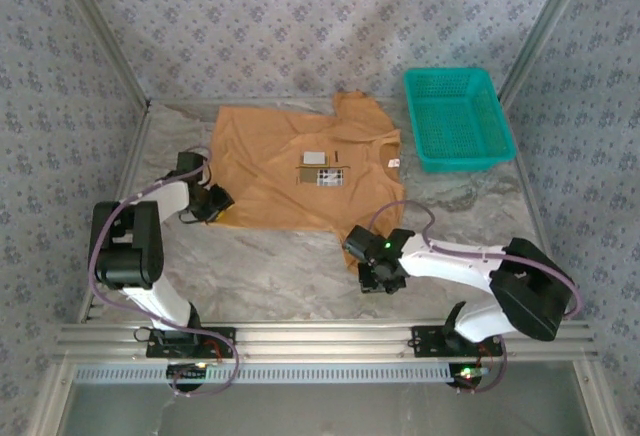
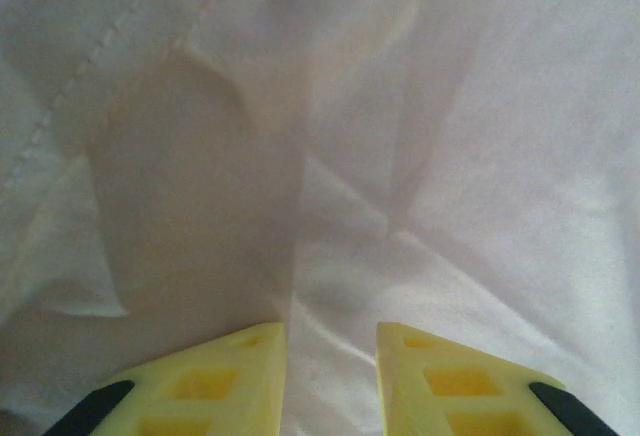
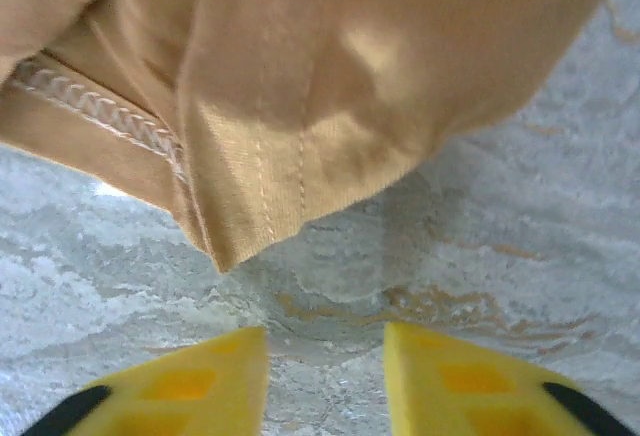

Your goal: Fold the inside-out t-shirt

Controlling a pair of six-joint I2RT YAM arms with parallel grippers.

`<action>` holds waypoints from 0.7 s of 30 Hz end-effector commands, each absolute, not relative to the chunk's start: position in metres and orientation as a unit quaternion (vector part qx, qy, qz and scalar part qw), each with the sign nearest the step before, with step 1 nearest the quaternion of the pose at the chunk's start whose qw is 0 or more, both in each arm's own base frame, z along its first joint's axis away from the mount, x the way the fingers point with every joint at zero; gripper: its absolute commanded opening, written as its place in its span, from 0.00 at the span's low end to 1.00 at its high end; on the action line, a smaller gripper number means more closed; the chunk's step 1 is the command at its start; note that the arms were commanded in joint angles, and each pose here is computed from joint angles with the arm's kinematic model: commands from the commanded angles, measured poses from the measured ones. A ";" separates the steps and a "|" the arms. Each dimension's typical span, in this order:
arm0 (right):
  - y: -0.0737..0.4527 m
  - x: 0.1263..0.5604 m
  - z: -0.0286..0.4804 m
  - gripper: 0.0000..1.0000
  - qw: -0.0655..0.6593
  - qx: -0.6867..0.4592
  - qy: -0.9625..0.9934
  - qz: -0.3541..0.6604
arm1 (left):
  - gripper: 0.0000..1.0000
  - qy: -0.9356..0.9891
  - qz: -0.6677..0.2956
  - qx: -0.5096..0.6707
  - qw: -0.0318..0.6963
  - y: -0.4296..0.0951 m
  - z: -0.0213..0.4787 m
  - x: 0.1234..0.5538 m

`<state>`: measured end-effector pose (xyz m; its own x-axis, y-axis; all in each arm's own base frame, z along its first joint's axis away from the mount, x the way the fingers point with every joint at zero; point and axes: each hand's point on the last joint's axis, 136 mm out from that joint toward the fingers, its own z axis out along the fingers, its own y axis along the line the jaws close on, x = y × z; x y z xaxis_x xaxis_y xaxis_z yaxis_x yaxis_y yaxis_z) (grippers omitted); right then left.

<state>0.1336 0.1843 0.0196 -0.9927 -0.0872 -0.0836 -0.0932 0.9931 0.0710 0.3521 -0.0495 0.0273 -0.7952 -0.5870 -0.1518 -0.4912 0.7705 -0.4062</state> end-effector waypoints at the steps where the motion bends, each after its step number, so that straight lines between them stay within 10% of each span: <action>1: 0.185 0.138 0.035 0.50 0.054 -0.013 0.998 0.039 | 0.29 0.935 -0.157 -0.278 0.156 -0.045 0.050 0.344; 5: 0.168 0.156 0.066 0.51 0.094 0.027 0.993 0.060 | 0.30 0.937 -0.129 -0.269 0.183 -0.034 0.078 0.332; 11: 0.154 0.194 0.078 0.25 0.114 0.084 0.980 0.138 | 0.31 0.936 -0.125 -0.275 0.182 -0.027 0.085 0.301; 21: 0.160 0.194 0.052 0.49 0.075 0.067 0.989 0.110 | 0.37 0.924 -0.161 -0.314 0.148 -0.020 0.056 0.279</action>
